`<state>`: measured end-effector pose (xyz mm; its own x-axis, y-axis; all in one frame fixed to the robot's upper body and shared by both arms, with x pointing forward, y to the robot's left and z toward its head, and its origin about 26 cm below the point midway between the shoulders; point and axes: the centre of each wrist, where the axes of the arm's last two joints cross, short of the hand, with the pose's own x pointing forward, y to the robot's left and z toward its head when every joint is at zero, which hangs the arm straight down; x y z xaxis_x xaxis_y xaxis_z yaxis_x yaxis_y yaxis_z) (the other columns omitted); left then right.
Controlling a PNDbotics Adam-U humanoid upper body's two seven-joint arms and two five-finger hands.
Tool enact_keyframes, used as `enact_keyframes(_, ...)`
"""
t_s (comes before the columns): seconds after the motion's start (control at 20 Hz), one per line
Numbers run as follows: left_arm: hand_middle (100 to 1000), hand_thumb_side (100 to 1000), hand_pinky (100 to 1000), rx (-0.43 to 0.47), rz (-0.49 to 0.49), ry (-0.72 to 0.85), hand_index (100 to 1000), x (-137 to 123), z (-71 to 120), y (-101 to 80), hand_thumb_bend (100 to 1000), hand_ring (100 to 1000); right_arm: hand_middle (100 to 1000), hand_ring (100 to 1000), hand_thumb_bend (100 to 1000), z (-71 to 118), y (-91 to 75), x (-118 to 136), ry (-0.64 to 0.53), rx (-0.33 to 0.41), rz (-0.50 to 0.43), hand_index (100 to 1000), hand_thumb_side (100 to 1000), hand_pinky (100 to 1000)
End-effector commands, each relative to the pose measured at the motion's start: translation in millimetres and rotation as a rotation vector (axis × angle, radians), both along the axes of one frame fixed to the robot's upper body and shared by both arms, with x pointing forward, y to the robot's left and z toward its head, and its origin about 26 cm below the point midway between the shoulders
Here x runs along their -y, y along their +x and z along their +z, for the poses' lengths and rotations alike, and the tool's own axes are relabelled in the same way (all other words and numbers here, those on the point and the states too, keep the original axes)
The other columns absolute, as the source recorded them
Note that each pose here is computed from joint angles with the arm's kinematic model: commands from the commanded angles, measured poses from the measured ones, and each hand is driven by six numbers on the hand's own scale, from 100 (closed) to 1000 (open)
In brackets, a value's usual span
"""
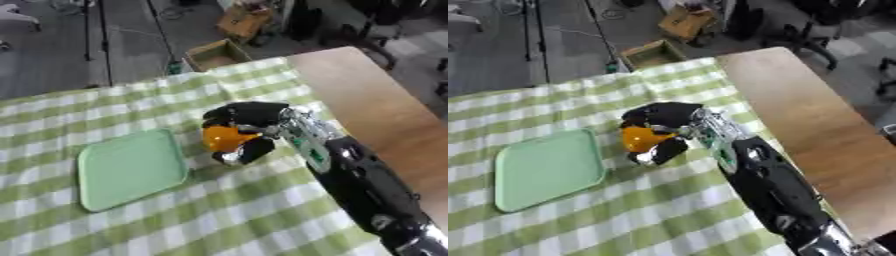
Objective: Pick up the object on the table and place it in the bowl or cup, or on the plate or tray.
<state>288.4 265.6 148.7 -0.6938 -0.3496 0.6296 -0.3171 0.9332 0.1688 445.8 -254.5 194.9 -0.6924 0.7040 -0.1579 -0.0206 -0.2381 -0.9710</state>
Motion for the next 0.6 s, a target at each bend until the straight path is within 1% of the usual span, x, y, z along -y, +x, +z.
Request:
enact_keyframes(0.05,776,905,539,0.031,0.001,0.023,864,-2.2,9.6,-1.3,222,774,1000,1000,359,13.8,3.7,4.4,-0.016,0.004,-0.025,1000,899,983)
enact_keyframes(0.25,776,905,539,0.032,0.002,0.024,864,-2.5,10.0,-1.2,223,774,1000,1000,360,16.1,5.7,5.7,-0.024,-0.02,-0.04,1000,910,979)
enact_keyframes(0.35,776,904,539,0.032,0.002,0.025,864,-2.5,10.1,-1.2,223,774,1000,1000,374,14.4,6.0,5.7,-0.03,-0.039,-0.043,1000,909,972)
enact_keyframes(0.4,776,904,540,0.032,0.002,0.025,864,-2.5,10.1,-1.2,222,774,1000,1000,412,12.9,6.1,5.8,-0.036,-0.05,-0.044,1000,897,960)
enact_keyframes(0.45,776,904,540,0.031,0.002,0.025,864,-2.6,10.0,-1.2,222,774,1000,1000,412,11.9,6.1,5.9,-0.042,-0.061,-0.045,1000,897,960)
enact_keyframes(0.5,776,903,540,0.031,0.002,0.025,864,-2.7,9.9,-1.3,222,774,1000,1000,443,10.2,6.2,6.3,-0.05,-0.074,-0.049,1000,873,935)
enact_keyframes(0.55,776,903,540,0.031,0.002,0.025,864,-2.8,9.8,-1.3,222,774,1000,1000,443,8.9,6.3,6.4,-0.058,-0.087,-0.053,1000,873,935)
enact_keyframes(0.6,776,902,540,0.031,0.002,0.025,864,-2.9,9.8,-1.3,222,774,1000,1000,449,7.8,6.0,7.5,-0.064,-0.098,-0.056,1000,819,891)
